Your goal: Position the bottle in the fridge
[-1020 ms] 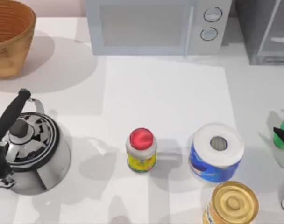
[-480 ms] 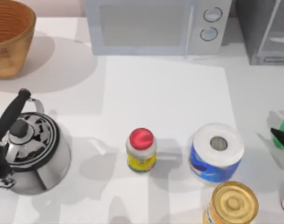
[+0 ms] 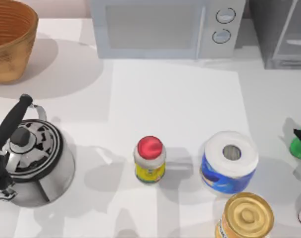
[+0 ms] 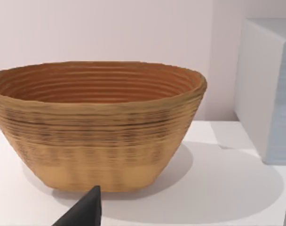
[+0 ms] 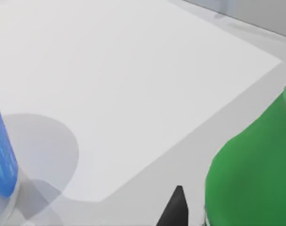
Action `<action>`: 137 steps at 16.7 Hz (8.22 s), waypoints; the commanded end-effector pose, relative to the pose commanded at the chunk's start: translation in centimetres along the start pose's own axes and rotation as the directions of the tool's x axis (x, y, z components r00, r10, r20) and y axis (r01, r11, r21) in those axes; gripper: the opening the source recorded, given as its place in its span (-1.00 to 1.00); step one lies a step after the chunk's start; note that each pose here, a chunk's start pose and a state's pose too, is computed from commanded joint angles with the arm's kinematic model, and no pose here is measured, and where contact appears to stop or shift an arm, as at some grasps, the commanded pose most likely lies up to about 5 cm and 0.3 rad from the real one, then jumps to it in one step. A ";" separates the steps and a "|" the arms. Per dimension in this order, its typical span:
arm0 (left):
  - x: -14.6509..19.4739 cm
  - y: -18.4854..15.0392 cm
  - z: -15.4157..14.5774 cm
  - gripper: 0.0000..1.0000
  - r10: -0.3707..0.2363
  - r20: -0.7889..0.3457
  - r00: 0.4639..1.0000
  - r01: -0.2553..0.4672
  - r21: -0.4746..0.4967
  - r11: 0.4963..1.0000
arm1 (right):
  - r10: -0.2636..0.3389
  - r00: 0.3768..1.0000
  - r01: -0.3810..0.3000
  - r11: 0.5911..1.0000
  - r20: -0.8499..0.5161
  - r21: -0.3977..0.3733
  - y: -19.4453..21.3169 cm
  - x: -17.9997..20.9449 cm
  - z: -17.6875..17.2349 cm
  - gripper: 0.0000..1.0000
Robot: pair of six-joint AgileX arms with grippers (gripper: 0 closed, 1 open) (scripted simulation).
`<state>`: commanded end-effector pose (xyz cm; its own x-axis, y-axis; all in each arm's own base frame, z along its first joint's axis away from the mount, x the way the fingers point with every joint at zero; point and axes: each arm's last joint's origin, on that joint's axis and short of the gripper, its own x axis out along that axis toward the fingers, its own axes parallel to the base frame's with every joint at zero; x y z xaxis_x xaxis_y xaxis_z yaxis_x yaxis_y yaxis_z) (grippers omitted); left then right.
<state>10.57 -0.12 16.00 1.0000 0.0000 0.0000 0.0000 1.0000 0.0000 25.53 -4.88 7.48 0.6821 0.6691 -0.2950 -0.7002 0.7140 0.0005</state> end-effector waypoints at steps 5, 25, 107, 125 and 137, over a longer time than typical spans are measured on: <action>0.0 0.0 0.0 1.00 0.000 0.000 1.000 0.000 0.000 1.000 | 0.000 1.000 0.000 1.000 0.000 0.000 0.0 0.0 0.0 -0.98; 0.0 0.0 0.0 1.00 0.000 0.000 1.000 0.000 0.000 1.000 | 0.039 0.998 -0.032 0.986 0.043 -0.166 -6.7 -5.7 3.4 -0.98; 0.0 0.0 0.0 1.00 0.000 0.000 1.000 0.000 0.000 1.000 | -0.695 0.696 0.660 0.718 0.178 0.221 -17.4 8.1 7.2 -0.98; 0.0 0.0 0.0 1.00 0.000 0.000 1.000 0.000 0.000 1.000 | -0.697 0.688 0.665 0.717 0.200 0.209 -21.3 11.8 9.2 -0.23; 0.0 0.0 0.0 1.00 0.000 0.000 1.000 0.000 0.000 1.000 | -0.697 0.688 0.665 0.717 0.200 0.209 -21.3 11.8 9.2 1.00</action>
<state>10.57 -0.12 16.00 1.0000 0.0000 0.0000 0.0000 1.0000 0.0000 50.44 -10.31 12.81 0.9999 0.0040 -0.0125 -0.0039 1.0000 0.0037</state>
